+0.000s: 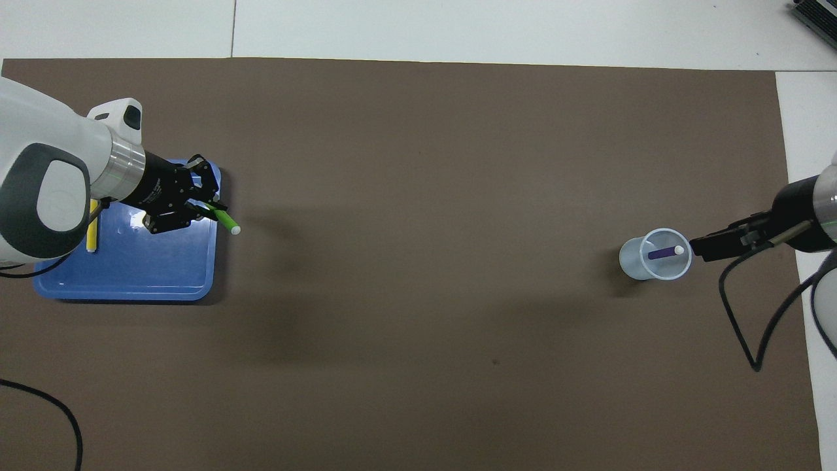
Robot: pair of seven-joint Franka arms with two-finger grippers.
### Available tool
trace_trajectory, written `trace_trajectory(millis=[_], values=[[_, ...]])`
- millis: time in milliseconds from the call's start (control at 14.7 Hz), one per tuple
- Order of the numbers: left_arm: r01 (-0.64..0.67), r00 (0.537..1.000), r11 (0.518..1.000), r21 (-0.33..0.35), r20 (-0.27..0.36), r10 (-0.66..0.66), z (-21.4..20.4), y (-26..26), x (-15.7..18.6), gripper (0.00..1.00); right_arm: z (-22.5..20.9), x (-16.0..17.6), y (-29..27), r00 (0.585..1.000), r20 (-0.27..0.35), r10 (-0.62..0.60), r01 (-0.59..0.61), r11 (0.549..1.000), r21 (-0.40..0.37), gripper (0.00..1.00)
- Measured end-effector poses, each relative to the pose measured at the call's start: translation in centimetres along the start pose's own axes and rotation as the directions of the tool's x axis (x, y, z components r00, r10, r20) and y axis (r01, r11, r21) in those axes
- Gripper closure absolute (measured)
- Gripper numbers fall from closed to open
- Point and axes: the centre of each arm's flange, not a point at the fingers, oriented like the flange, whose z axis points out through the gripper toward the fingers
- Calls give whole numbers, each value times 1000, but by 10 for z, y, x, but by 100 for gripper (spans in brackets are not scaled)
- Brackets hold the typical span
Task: Transfer and insert pens with both arms
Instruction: 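Lift the green pen with the left gripper while the right gripper approaches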
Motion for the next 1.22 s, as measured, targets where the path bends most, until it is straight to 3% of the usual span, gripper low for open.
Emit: trace_trajectory(millis=[475,949,1221], values=[[165,982,984,-59,104,-159,8,48,-83,83,-6,6,-20,992,-45,121,-112,980,163,0],[378,923,911,-167,143,-357,22,97,-163,83,-11,18,-56,970,-47,240,-209,913,351,1],[434,894,885,-170,205,-399,31,108,-193,83,-16,33,-93,957,-74,280,-226,882,413,1]])
